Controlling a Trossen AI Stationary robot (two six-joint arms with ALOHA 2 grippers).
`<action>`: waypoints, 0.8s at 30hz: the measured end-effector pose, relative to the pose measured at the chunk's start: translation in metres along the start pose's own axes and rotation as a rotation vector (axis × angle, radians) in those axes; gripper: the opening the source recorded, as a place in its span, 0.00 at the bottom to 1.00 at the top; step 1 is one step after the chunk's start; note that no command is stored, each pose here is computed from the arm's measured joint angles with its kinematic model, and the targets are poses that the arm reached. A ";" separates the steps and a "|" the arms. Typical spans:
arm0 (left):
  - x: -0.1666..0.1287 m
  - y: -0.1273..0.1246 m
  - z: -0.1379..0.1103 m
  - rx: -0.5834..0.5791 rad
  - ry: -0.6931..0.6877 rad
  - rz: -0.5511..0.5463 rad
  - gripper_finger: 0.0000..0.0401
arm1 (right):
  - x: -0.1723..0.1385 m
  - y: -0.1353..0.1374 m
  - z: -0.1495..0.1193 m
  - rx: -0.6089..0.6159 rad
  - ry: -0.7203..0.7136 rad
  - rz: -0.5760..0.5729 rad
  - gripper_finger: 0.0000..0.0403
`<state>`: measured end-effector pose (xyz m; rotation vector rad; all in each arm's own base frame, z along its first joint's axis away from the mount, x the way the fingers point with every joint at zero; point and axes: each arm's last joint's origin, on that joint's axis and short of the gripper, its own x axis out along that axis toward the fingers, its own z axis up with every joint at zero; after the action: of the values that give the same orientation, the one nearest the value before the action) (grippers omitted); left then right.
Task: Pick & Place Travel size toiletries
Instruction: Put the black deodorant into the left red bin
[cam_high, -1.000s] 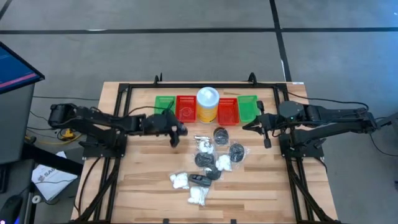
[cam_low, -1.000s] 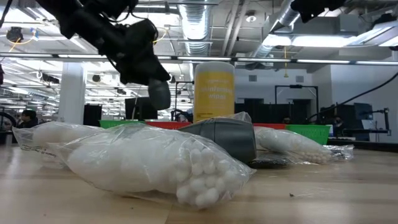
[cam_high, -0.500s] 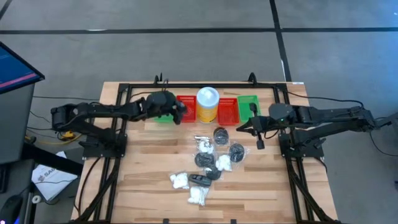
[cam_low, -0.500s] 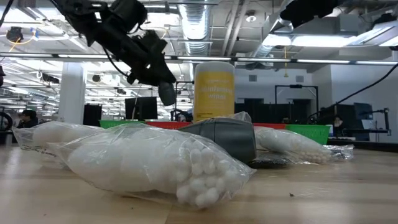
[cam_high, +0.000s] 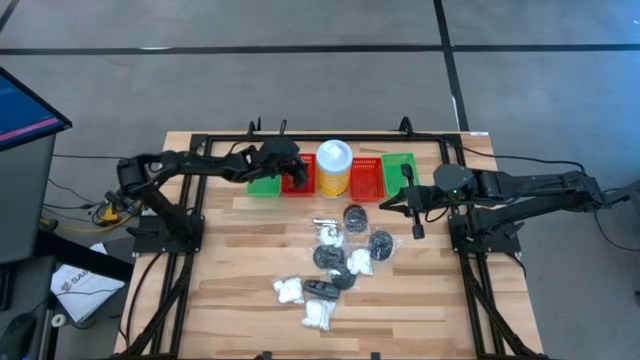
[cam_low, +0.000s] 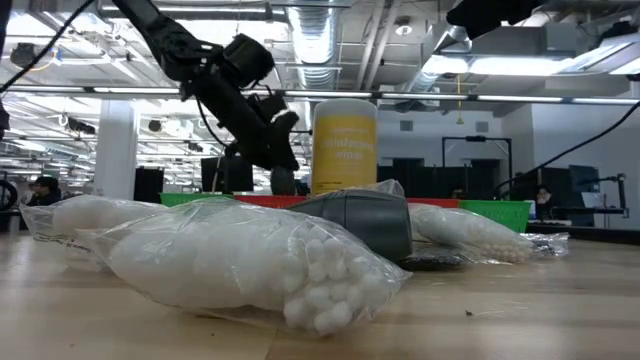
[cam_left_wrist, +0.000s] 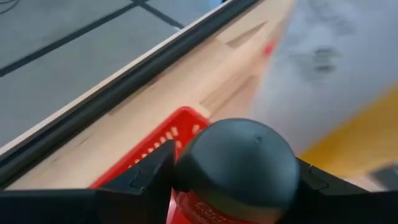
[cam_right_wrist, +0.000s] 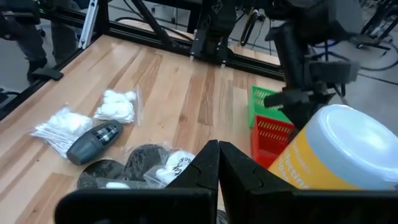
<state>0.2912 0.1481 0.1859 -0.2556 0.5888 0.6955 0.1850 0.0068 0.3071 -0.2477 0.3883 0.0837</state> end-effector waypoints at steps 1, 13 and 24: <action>0.002 0.002 -0.001 -0.001 0.009 0.007 0.47 | 0.000 0.000 0.000 0.000 0.000 0.000 0.00; 0.019 0.009 -0.012 -0.005 0.067 0.040 0.47 | 0.000 0.000 0.000 -0.002 0.001 0.000 0.00; 0.019 0.010 -0.011 -0.006 0.054 0.063 0.76 | 0.000 0.000 0.000 -0.002 0.001 0.001 0.00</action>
<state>0.2913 0.1607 0.1655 -0.2624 0.6484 0.7534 0.1849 0.0069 0.3069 -0.2497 0.3897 0.0846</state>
